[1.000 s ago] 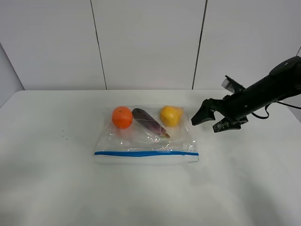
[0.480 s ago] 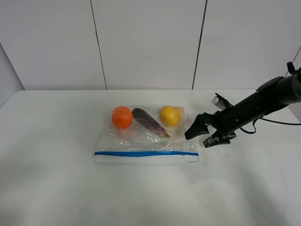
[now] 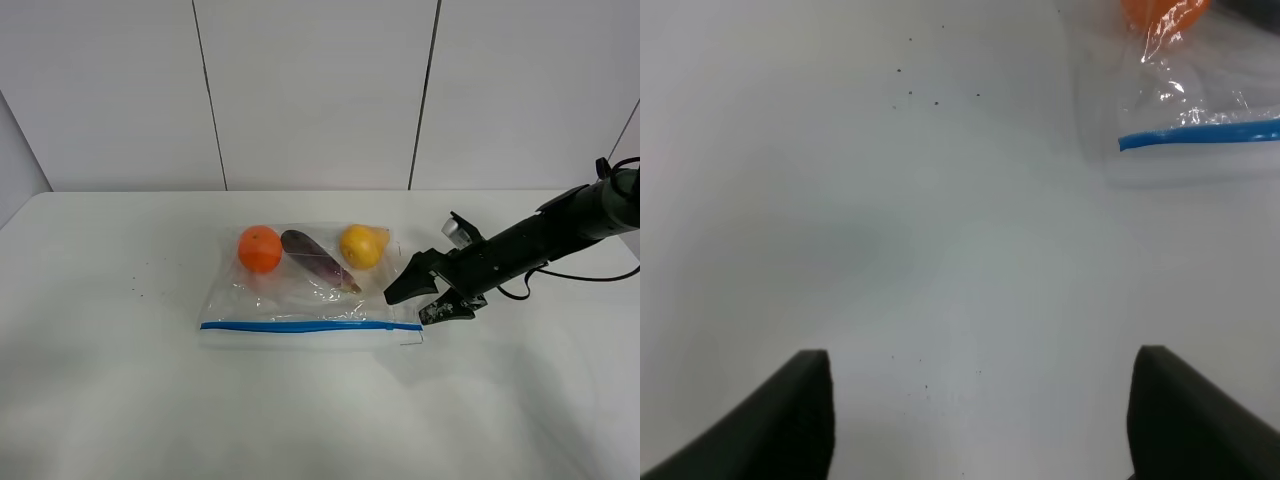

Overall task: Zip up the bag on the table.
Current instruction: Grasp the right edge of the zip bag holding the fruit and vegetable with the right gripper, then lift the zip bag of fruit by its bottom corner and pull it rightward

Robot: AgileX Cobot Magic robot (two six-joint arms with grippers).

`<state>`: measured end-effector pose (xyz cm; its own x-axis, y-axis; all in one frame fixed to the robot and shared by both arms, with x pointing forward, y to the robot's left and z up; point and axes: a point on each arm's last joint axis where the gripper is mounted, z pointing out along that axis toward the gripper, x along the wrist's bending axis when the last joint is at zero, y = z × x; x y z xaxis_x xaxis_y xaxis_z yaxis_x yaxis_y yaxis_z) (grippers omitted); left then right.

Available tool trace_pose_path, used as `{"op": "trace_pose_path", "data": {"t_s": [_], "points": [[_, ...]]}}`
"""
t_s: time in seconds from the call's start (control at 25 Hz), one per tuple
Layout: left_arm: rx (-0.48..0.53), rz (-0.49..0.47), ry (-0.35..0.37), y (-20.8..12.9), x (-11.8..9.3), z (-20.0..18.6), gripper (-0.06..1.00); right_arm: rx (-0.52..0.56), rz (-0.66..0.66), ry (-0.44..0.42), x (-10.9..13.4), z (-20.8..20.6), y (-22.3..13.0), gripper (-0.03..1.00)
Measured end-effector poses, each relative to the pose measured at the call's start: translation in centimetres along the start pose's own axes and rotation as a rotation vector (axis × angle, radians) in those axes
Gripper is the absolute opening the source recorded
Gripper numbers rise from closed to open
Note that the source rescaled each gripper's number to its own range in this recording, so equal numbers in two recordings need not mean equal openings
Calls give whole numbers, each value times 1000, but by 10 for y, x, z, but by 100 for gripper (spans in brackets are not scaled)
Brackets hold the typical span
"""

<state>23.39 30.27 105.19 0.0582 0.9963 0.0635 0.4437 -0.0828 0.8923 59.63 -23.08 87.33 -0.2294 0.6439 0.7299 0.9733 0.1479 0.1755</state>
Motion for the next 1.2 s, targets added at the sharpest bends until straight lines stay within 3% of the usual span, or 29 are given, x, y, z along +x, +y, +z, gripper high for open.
{"op": "trace_pose_path", "data": {"t_s": [0.36, 0.64, 0.8, 0.92, 1.12, 1.2], "points": [[0, 0, 0, 0, 0, 0, 87, 2, 10, 56, -5, 9, -2, 100], [0, 0, 0, 0, 0, 0, 87, 2, 16, 98, -6, 13, -3, 83], [0, 0, 0, 0, 0, 0, 87, 4, 12, 97, -6, 13, -3, 65], [0, 0, 0, 0, 0, 0, 87, 10, 8, 94, -6, 13, -4, 45], [0, 0, 0, 0, 0, 0, 87, 11, 8, 93, -6, 13, -4, 1], [0, 0, 0, 0, 0, 0, 87, 11, 8, 93, -6, 13, -4, 0]]}}
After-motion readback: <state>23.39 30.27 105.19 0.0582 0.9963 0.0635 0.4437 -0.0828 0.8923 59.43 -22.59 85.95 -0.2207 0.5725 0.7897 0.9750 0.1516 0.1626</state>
